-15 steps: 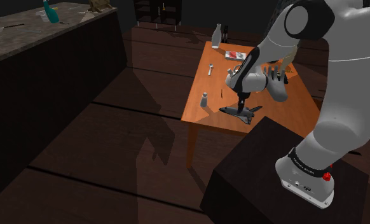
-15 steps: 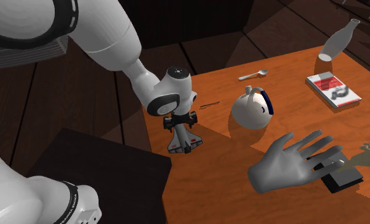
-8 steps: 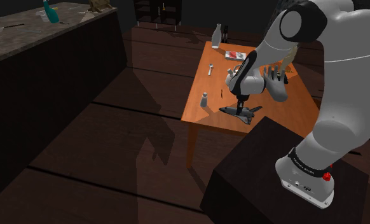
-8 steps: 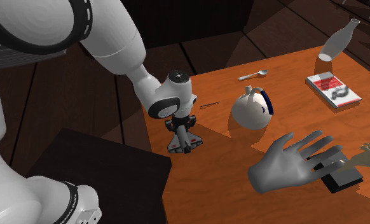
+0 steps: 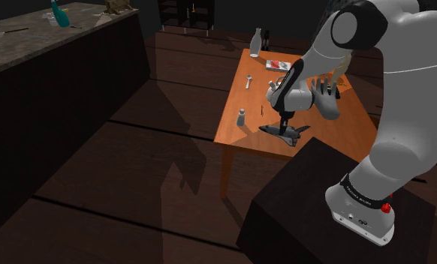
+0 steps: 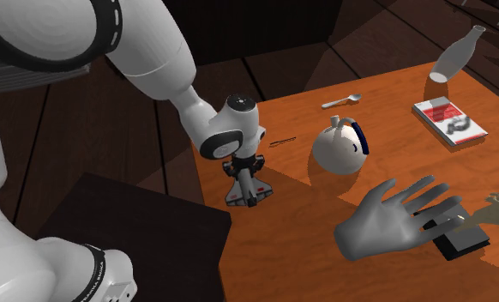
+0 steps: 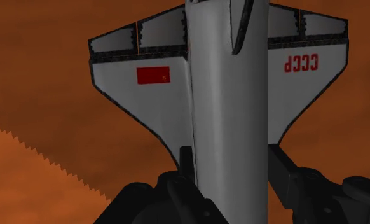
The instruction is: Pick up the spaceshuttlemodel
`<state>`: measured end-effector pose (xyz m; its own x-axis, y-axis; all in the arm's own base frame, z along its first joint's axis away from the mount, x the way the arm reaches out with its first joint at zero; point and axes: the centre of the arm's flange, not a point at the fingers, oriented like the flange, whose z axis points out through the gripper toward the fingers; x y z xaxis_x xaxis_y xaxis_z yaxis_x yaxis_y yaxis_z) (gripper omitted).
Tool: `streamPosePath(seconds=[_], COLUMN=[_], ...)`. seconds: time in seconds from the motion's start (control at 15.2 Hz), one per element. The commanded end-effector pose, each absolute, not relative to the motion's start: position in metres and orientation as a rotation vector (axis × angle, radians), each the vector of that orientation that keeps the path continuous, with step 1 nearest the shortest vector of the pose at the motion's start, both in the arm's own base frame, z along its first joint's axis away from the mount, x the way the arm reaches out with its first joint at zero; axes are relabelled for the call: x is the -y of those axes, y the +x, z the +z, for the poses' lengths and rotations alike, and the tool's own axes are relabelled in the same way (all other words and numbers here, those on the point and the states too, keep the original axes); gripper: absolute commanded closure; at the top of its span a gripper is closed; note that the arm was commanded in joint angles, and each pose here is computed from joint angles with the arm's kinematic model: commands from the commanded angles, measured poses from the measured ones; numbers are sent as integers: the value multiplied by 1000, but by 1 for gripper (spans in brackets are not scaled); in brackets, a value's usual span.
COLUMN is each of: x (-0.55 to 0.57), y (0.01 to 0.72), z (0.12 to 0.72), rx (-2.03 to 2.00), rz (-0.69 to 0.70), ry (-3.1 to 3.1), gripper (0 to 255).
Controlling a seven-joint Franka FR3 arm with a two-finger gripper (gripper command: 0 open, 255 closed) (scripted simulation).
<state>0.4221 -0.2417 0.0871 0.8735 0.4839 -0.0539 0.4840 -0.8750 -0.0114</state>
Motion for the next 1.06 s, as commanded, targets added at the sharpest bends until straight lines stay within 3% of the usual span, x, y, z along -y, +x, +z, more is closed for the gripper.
streamPosePath(seconds=[0.0, 0.99], x=[242, 242], y=[422, 422], z=[95, 165], rx=[-785, -785], rz=[-87, -87], ry=[3038, 3038], gripper=[255, 255])
